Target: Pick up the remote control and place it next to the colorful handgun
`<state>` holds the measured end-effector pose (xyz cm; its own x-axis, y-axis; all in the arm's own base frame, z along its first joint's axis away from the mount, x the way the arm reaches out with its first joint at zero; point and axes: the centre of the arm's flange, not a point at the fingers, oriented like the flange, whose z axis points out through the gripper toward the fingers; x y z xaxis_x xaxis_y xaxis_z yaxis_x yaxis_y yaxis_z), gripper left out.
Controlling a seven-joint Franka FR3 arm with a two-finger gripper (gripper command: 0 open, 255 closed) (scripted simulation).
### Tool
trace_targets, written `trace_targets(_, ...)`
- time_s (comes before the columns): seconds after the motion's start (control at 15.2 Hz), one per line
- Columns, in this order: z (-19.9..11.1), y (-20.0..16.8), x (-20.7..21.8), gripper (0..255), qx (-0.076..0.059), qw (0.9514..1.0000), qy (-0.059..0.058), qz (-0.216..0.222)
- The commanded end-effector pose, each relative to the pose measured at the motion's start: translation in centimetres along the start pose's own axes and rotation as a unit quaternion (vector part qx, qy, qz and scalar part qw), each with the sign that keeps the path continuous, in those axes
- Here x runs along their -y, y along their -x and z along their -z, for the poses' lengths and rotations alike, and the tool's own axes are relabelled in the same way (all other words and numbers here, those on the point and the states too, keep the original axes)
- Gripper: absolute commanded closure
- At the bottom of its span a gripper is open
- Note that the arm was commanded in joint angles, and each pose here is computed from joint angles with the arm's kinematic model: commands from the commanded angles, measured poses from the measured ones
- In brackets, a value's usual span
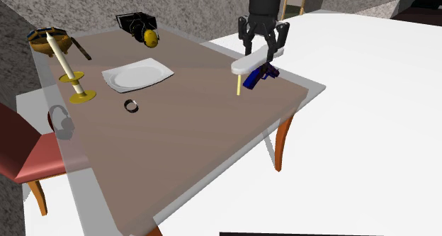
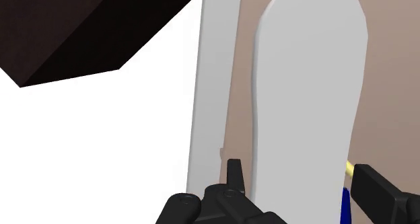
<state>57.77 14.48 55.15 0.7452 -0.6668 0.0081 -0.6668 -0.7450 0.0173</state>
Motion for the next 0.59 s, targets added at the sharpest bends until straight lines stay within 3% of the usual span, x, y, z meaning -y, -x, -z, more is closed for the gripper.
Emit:
trace_targets(0.0, 0.0, -2.3, -0.8, 255, 0.000, 1.0000, 0.000, 0.001)
trace_targets(0.53, -0.1, -11.8, -5.5, 255, 0.000, 1.0000, 0.000, 0.001)
